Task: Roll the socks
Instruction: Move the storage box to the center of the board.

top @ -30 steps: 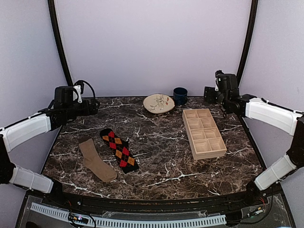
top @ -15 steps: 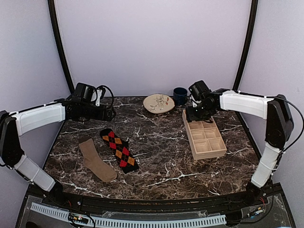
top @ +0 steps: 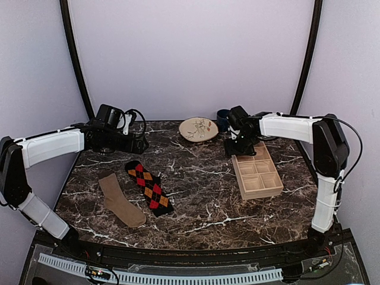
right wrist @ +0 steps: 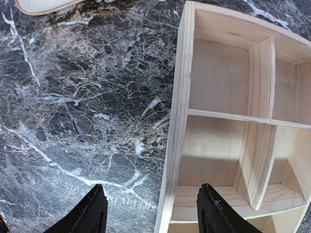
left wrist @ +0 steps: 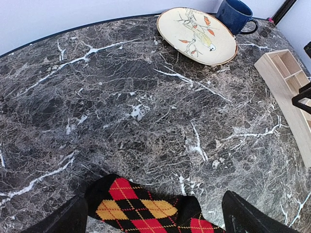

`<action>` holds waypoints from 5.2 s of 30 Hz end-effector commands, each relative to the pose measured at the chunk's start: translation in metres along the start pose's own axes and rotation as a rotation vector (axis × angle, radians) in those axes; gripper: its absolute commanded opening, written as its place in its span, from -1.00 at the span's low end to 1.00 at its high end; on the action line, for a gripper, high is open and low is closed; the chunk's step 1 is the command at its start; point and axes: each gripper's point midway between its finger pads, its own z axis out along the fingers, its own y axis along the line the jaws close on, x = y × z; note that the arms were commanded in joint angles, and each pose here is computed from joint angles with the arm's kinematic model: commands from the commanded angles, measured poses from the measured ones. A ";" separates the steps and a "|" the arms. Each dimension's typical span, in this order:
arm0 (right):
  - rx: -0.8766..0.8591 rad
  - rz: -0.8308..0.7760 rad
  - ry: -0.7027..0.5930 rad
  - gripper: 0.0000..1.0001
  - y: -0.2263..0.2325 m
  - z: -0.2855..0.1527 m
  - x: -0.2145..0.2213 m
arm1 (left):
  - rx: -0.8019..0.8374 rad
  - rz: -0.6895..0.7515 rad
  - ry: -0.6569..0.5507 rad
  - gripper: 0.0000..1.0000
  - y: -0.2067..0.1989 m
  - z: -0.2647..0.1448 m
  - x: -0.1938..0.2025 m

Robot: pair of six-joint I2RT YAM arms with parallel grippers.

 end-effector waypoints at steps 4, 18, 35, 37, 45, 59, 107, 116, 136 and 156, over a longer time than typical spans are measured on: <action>0.049 -0.017 0.044 0.12 -0.005 0.019 0.001 | 0.009 0.005 0.002 0.98 -0.005 -0.005 -0.005; 0.018 -0.175 0.131 -1.00 -0.007 0.041 0.017 | -0.034 0.015 0.007 0.98 0.002 0.000 -0.009; -0.137 -0.451 0.169 -1.00 0.058 -0.004 0.084 | -0.031 -0.052 0.025 0.98 0.000 0.005 -0.013; -0.165 -0.535 0.156 -1.00 0.076 -0.010 0.093 | -0.032 -0.059 0.035 0.98 0.000 0.006 -0.013; -0.285 -0.701 0.058 -1.00 0.130 -0.033 0.089 | -0.028 -0.085 0.062 0.98 -0.001 0.006 -0.008; -0.463 -0.929 -0.086 -1.00 0.200 -0.037 0.067 | -0.018 -0.178 0.124 0.98 -0.002 0.008 0.013; 0.054 -0.217 -0.215 0.01 0.070 -0.094 0.027 | 0.070 0.058 0.314 0.80 -0.055 0.064 0.045; 0.067 -0.124 -0.145 -0.06 0.048 -0.079 0.052 | 0.028 0.096 0.325 0.66 -0.060 0.085 0.045; 0.066 0.009 -0.131 -0.08 0.015 -0.069 0.062 | -0.020 0.110 0.410 -0.23 -0.057 0.120 0.059; 0.071 0.042 -0.111 -0.09 -0.008 -0.054 0.052 | -0.231 0.041 0.388 -1.00 0.009 0.121 0.050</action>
